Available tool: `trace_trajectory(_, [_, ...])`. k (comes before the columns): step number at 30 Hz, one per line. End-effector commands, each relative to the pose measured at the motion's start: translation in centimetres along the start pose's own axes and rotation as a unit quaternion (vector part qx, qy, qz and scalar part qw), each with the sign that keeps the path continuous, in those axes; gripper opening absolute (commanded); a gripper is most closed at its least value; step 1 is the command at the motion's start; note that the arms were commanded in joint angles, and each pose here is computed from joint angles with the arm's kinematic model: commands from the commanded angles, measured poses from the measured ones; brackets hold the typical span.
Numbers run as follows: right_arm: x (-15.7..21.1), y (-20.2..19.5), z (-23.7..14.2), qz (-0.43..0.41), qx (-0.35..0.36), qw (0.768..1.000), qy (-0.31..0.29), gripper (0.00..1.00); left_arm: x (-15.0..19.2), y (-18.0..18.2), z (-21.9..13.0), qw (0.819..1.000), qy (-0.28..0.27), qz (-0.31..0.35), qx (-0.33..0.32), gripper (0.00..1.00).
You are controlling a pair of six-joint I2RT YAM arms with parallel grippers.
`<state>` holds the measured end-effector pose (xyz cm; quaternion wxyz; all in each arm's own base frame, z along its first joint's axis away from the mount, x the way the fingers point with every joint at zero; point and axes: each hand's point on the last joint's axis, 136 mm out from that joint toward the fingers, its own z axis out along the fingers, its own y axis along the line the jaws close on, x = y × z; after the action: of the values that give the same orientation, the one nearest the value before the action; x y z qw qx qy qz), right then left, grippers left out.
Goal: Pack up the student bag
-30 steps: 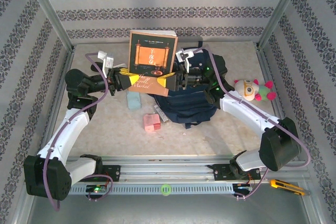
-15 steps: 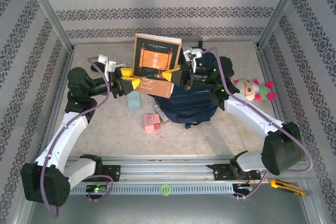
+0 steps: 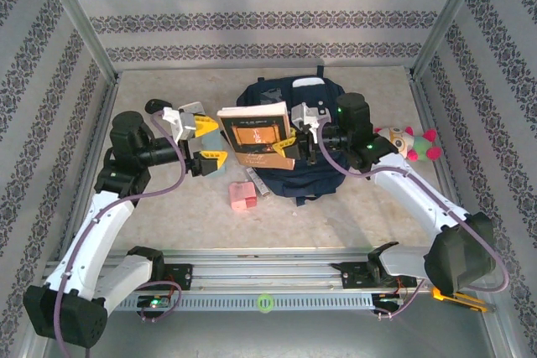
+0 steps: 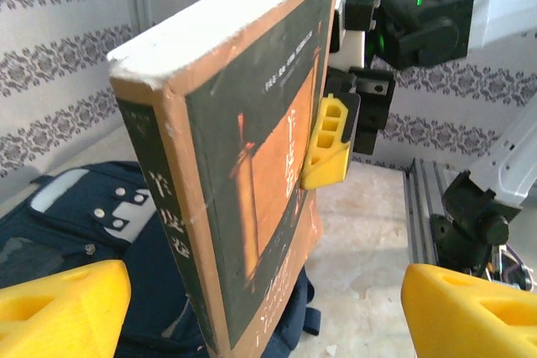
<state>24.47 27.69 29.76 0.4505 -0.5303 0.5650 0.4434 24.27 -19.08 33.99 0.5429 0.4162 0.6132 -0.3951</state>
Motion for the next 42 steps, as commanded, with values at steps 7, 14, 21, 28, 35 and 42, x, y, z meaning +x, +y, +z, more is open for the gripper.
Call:
trace_trajectory(7, [-0.6,1.5,0.3,-0.096,-0.021,0.994,0.047,0.00,-1.0,-1.4,2.0,0.998,0.009,0.028,0.060,0.63])
trace_trajectory(14, [-1.8,0.4,-1.8,-0.070,-0.017,0.997,-0.005,0.27,-3.4,-1.3,2.1,0.995,-0.073,0.022,0.061,0.00])
trace_trajectory(21, [-1.8,1.3,-3.4,-0.013,-0.038,0.997,-0.073,0.52,-6.2,-1.4,2.0,0.986,-0.143,-0.006,0.090,0.00])
trace_trajectory(28, [-1.8,2.9,-3.7,0.013,-0.086,0.993,-0.079,0.21,-6.2,-0.2,2.8,0.983,-0.154,-0.020,0.095,0.00])
trace_trajectory(35, [-0.7,-3.1,-7.5,0.140,0.090,0.983,-0.082,0.00,-2.0,4.1,4.8,0.997,-0.067,-0.036,-0.018,0.61])
trace_trajectory(42, [3.9,-7.8,-14.7,0.329,0.301,0.889,-0.102,0.00,6.0,6.1,9.1,0.987,0.127,0.049,-0.086,0.72])
